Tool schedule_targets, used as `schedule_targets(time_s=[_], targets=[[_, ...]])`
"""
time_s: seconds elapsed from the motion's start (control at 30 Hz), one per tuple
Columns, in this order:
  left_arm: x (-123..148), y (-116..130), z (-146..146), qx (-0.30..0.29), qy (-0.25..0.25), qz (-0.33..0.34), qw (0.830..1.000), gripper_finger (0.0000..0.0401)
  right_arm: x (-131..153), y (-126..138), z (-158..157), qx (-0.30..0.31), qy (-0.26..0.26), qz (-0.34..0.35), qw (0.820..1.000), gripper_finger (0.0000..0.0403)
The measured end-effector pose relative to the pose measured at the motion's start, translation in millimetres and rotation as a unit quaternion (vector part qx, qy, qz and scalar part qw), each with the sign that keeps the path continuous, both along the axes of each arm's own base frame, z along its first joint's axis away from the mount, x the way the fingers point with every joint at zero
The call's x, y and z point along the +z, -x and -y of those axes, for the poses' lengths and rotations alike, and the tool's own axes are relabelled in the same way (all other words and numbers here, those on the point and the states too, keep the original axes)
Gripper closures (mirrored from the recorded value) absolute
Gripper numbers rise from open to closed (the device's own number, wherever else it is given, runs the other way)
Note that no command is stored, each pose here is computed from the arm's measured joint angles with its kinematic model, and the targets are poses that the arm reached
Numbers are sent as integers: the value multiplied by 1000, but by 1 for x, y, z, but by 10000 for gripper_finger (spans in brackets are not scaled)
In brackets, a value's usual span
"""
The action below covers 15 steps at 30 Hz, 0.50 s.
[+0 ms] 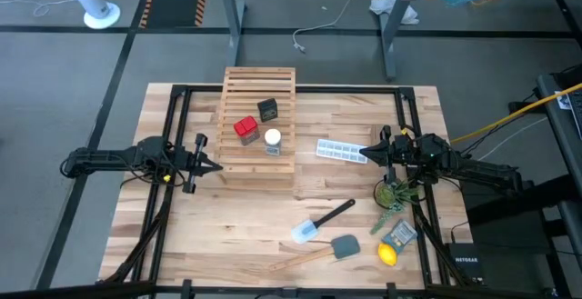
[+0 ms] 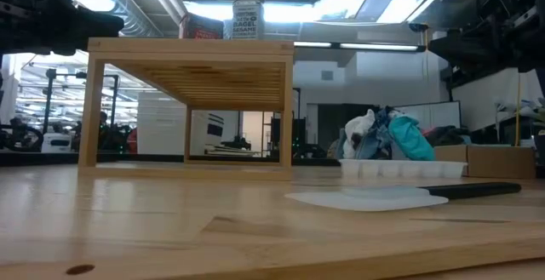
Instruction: Shelf spices
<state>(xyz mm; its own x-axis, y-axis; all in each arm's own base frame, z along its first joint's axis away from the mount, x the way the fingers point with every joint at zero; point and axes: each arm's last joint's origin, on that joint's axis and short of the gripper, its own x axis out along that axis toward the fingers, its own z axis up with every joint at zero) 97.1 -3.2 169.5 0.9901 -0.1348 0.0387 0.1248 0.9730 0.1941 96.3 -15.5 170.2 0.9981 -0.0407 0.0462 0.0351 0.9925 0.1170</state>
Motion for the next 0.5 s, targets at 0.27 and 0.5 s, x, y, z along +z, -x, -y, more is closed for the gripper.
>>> schedule_targets(time_s=[0.27,0.5], targets=[[0,0,0,0,-12,4,1000,400,0,0,0,0,0,0,1000,386],[0,0,0,-9,151,-18,988,400,0,0,0,-1,0,0,1000,386]])
